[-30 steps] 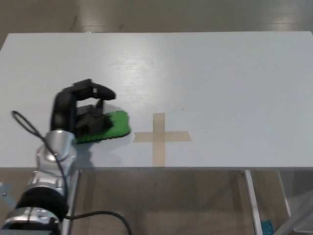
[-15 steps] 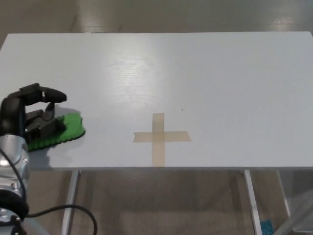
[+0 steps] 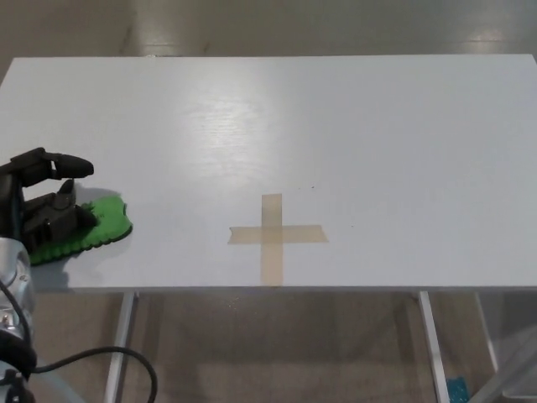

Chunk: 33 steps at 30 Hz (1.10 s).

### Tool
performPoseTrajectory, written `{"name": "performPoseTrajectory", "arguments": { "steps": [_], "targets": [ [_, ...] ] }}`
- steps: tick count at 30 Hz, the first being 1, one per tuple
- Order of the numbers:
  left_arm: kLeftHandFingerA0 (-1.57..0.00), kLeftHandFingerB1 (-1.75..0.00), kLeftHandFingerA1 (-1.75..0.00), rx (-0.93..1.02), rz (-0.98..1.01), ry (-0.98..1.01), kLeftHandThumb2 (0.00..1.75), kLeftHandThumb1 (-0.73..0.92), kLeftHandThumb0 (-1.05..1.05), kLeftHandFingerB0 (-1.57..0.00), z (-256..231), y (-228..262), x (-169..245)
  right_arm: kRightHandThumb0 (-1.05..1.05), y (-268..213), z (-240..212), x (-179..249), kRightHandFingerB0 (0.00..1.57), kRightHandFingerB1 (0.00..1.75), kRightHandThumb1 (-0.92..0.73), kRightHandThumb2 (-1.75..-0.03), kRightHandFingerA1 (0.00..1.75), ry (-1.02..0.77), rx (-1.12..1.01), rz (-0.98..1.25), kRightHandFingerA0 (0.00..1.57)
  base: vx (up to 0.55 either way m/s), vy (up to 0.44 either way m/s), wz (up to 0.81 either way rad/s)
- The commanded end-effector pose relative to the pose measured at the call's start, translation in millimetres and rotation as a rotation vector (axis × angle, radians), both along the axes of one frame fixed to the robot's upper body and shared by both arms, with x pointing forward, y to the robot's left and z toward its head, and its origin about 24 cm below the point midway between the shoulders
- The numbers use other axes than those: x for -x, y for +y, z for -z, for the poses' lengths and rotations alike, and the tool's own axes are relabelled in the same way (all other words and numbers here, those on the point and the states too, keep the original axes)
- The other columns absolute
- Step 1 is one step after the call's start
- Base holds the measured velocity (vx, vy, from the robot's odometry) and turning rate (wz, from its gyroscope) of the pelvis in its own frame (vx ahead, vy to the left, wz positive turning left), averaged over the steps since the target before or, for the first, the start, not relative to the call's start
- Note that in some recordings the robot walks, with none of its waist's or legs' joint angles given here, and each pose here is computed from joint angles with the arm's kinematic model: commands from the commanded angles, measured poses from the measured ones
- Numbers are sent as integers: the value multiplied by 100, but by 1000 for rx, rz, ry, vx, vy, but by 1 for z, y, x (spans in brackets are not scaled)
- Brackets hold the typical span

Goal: Use the left hand to press on the green eraser and wipe the desk from center to the left and then back to center.

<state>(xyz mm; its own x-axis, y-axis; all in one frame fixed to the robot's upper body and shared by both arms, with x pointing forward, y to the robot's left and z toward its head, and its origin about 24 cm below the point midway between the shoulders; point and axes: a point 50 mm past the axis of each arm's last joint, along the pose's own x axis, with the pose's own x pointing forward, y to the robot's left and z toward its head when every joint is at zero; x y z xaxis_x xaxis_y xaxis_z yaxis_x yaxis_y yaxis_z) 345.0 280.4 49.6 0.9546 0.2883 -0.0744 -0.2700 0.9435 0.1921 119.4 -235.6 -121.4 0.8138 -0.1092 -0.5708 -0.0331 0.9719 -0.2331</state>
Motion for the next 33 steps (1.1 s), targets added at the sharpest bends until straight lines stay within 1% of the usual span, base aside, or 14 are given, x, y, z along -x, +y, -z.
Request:
{"name": "performPoseTrajectory", "arguments": {
  "steps": [1, 4, 5, 10, 13, 14, 16, 18, 20, 21, 24, 25, 32, 33],
  "targets": [
    [-106, -105, -114, -59, 19, 119, 78, 80, -8, -92, 24, -13, 7, -37, -1, 1, 2, 66, 43, -71, -61, 60, 5, -15, 13, 66, 0, 0, 0],
    [-107, -106, -114, -74, 31, 114, 80, 78, -9, -94, 23, -19, 4, -37, -1, 0, 1, 66, 43, -71, -61, 60, 1, -14, 9, 66, 0, 0, 0],
    [-108, -108, -114, -60, 56, 104, 84, 73, -10, -96, 22, -27, 1, -37, 0, 0, 1, 66, 43, -71, -61, 60, -2, -17, 7, 66, 0, 0, 0],
    [-108, -110, -116, 28, 144, 73, 84, 74, -10, -95, 23, -60, -7, -38, -1, -1, 2, 66, 44, -70, -61, 58, -10, -19, -4, 66, 0, 0, 1],
    [-107, -111, -118, 21, 195, 66, 85, 75, -10, -94, 23, -78, -10, -37, 0, -1, -1, 66, 43, -71, -61, 58, -11, -27, 7, 67, 0, 0, 0],
    [-107, -110, -117, 3, 220, 62, 86, 75, -11, -91, 23, -88, -11, -37, 0, -2, -2, 66, 43, -71, -61, 59, -13, -21, 2, 68, 0, 0, 0],
    [-107, -110, -117, -17, 246, 57, 86, 75, -11, -91, 23, -99, -11, -37, 0, -2, -2, 66, 43, -71, -61, 59, -14, -14, -5, 68, 0, 0, 0],
    [-109, -111, -118, -13, 295, 50, 86, 74, -10, -93, 21, -121, -14, -37, 0, -3, -3, 65, 43, -70, -61, 56, -18, 2, -27, 67, 0, 0, 0],
    [-109, -111, -118, -17, 310, 45, 86, 74, -10, -93, 20, -127, -15, -37, 0, -3, -3, 65, 43, -70, -61, 56, -20, 4, -31, 67, 0, 0, 0],
    [-110, -112, -118, -37, 351, 29, 87, 74, -10, -92, 18, -143, -16, -38, -1, -4, -3, 65, 43, -70, -61, 56, -24, 7, -45, 67, 0, 0, 0],
    [-110, -115, -118, -15, 396, 17, 87, 74, -10, -91, 14, -162, -17, -38, -2, -5, -5, 65, 43, -70, -61, 56, -12, 1, -55, 67, 0, 0, 0],
    [-107, -118, -118, -4, 418, 11, 86, 75, -11, -89, 11, -173, -18, -38, -2, -5, -7, 64, 43, -70, -61, 56, -12, 8, -61, 67, 0, 0, 0],
    [-105, -120, -117, 45, 475, 1, 86, 75, -11, -88, 3, -208, -17, -39, -1, -6, -10, 63, 42, -70, -61, 55, -14, 5, -60, 66, 0, 0, 0],
    [-105, -118, -117, 55, 485, 1, 87, 75, -11, -88, 2, -213, -16, -39, 0, -6, -10, 63, 42, -70, -61, 55, -16, 1, -56, 66, 0, 0, 0]
  ]
}}
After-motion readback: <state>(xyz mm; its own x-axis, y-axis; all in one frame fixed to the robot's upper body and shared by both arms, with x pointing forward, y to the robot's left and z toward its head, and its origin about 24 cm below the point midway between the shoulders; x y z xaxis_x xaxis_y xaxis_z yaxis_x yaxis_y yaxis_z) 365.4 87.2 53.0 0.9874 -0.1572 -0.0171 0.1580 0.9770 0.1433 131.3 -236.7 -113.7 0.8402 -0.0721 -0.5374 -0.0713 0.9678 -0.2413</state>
